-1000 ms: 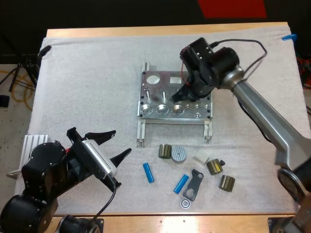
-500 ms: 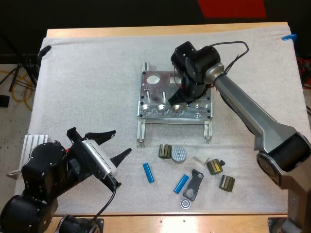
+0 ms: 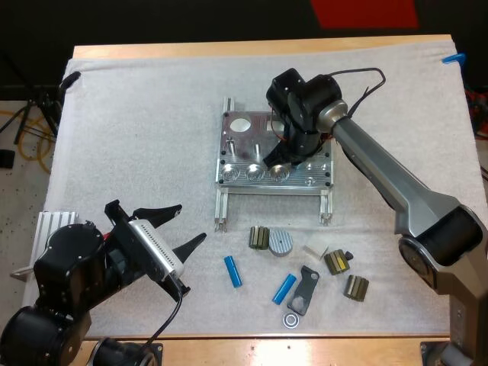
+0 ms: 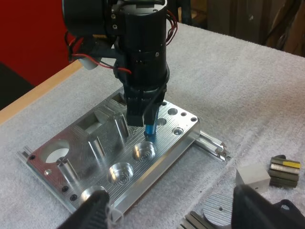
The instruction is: Load cells from left to right
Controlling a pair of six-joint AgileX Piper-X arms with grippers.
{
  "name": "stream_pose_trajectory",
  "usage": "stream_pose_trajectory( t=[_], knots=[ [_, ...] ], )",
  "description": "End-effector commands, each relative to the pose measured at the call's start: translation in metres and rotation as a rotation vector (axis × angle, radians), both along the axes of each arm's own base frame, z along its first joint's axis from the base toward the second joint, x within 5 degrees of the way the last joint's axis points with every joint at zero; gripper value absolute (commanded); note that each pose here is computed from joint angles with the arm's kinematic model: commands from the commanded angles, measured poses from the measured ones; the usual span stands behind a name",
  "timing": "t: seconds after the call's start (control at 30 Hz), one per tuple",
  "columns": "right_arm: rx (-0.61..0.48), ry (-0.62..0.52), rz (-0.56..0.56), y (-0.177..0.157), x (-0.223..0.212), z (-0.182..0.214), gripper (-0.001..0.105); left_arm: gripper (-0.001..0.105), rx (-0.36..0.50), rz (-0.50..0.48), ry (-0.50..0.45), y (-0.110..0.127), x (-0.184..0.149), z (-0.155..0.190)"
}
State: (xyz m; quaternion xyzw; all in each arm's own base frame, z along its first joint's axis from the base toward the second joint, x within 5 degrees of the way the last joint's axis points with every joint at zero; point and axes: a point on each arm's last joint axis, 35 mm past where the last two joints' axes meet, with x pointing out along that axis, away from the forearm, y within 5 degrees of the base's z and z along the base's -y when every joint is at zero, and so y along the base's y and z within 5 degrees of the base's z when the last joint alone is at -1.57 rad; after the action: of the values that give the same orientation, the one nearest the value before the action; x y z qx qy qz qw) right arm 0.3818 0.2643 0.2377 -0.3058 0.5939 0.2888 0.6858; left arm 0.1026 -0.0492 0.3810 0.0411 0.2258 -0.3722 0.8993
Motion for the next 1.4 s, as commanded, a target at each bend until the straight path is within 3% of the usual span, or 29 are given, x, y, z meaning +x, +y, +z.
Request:
stream_pose_trajectory(
  t=[0.0,0.3,0.5,1.1,1.37],
  knots=[
    [0.016,0.001,0.011,0.0015,0.0015,-0.0001,0.000,0.054,-0.014,-0.011,-0.002,-0.0005,-0.0012,0.0022],
    [0.036,0.014,0.014,0.0023,0.0011,-0.0001,0.000,0.054,-0.014,-0.011,-0.002,-0.0005,-0.0012,0.0022],
    [-0.014,0.026,0.010,0.0015,0.0021,-0.0099,0.000,0.054,-0.014,-0.011,-0.002,-0.0005,-0.0012,0.0022],
    [0.033,-0.055,0.001,0.0070,0.0105,-0.0084,0.000,0.054,-0.014,-0.011,-0.002,-0.0005,-0.0012,0.0022],
    [-0.013,-0.060,-0.024,0.0043,0.0093,-0.0087,0.000,0.054,-0.014,-0.011,-0.002,-0.0005,-0.0012,0.0022]
  ],
)
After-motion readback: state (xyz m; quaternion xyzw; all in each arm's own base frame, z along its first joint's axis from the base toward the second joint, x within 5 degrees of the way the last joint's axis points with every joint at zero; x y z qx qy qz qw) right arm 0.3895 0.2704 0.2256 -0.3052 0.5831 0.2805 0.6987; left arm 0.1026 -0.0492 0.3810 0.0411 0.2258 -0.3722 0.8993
